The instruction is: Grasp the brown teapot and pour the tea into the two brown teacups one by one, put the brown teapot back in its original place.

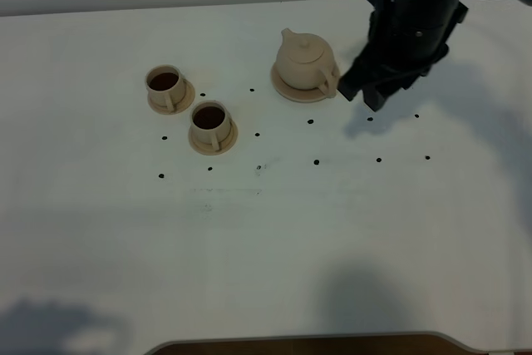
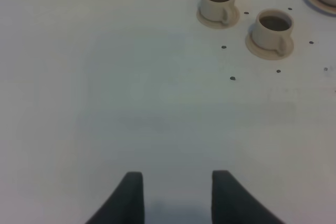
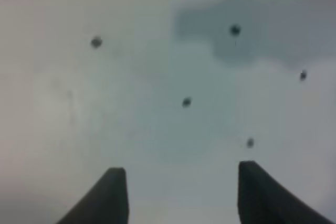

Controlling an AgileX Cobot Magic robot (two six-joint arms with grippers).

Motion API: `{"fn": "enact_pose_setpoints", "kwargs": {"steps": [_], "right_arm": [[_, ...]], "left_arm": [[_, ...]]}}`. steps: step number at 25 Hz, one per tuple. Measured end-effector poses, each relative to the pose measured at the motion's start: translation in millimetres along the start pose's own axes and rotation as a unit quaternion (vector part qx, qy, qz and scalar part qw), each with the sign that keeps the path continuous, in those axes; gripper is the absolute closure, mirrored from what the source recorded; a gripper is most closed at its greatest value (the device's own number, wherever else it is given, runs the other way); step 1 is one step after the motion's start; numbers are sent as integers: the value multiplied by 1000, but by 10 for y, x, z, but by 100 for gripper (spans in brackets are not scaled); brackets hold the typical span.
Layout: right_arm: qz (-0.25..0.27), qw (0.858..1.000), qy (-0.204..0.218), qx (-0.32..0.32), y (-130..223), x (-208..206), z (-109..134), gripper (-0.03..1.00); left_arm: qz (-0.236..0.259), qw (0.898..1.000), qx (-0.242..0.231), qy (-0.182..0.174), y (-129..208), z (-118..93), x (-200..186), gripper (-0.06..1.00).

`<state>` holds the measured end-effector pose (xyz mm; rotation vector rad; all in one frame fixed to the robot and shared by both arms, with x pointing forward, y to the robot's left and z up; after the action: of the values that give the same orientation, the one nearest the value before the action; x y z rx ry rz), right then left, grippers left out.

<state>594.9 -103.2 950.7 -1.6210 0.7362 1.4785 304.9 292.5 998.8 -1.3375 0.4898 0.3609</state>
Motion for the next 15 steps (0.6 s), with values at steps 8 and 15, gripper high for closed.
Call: {"fn": "enact_pose_setpoints", "kwargs": {"steps": [8,15], "right_arm": [[12,1000,-15,6,1153,-448,114,51],[-14,999,-30,10,2155,-578,221,51]], "left_arm": [[0,1000,0,0,0,0,0,61],[0,1000,0,0,0,0,0,61]]}}
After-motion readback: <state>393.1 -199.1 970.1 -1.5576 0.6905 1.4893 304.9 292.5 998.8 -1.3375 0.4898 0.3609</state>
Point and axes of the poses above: a point on each arm's last joint axis where the gripper is mounted, x pointing out along that axis toward the gripper, z along the wrist's bending axis when the last joint is at zero, y = z × x, the point moved 9 cm from there along x, pointing out along that axis toward the gripper, and after that the axes turned 8 degrees about x, right-handed, at the moved point
